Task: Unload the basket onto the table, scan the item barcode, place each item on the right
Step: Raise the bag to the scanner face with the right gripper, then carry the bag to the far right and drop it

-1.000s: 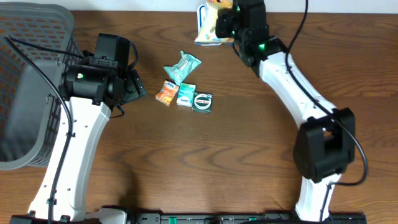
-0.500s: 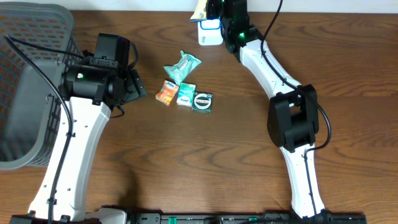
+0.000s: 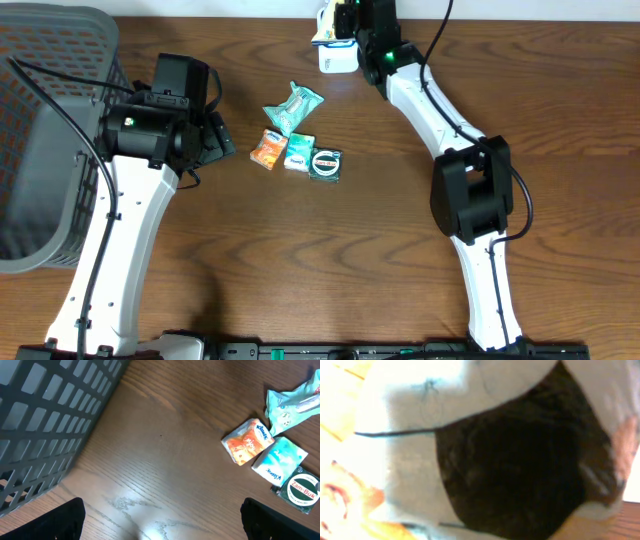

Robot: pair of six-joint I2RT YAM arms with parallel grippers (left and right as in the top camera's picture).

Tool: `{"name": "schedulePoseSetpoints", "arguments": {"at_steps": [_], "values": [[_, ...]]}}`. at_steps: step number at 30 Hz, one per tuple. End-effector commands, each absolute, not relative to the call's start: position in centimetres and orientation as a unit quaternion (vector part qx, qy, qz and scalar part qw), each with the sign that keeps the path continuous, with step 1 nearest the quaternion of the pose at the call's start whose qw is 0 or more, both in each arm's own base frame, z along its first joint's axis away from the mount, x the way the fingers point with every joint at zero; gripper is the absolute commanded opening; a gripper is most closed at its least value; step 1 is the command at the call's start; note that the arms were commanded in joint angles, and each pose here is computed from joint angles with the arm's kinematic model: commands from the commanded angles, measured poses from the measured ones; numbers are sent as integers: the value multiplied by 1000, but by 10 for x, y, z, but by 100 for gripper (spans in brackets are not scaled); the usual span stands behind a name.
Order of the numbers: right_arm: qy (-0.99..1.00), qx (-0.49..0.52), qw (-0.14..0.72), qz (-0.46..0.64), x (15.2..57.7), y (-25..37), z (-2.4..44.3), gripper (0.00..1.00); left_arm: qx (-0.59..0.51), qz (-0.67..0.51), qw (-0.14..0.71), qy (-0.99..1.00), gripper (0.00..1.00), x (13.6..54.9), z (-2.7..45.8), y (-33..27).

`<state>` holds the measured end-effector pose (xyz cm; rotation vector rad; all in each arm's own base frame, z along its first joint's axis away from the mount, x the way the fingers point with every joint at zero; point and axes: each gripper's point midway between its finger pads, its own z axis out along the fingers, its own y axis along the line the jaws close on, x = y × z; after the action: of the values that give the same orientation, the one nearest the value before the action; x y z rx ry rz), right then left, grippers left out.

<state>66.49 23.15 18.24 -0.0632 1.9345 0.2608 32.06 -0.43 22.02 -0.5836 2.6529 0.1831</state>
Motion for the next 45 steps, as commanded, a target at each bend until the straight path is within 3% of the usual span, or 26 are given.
{"name": "schedulePoseSetpoints", "arguments": {"at_steps": [1,9,12,16,17,19,22,26,29,33,35,37,41,45], "values": [[810,55,572,118,678,175,216,1,-216,73,206,952,97,320,219,-1],[858,120,500,4,650,5,231,1,-216,73,206,952,98,320,219,-1],[902,121,409,-71,611,-88,202,1,-216,73,206,952,98,320,219,-1],[933,104,324,-117,574,-152,166,2,-216,73,206,952,98,320,219,-1],[938,112,305,-124,565,-169,157,22,-216,73,206,952,98,320,219,-1],[941,144,282,-122,547,-196,148,99,-216,73,206,952,98,320,219,-1],[936,200,267,-112,531,-218,142,99,-216,73,206,952,98,320,219,-1],[949,182,255,-23,530,-190,134,98,-216,73,206,952,98,320,219,-1],[953,171,250,8,531,-174,132,86,-216,73,206,952,98,320,219,-1],[956,168,242,19,531,-161,130,57,-216,73,206,952,98,320,219,-1],[955,180,234,36,530,-151,128,51,-216,73,206,952,98,320,219,-1],[954,169,226,97,532,-121,129,53,-216,73,206,952,98,320,219,-1],[946,130,186,231,522,-52,135,69,-216,73,206,952,98,320,219,-1],[945,91,123,287,503,15,127,72,-216,73,206,952,98,320,219,-1]]}}
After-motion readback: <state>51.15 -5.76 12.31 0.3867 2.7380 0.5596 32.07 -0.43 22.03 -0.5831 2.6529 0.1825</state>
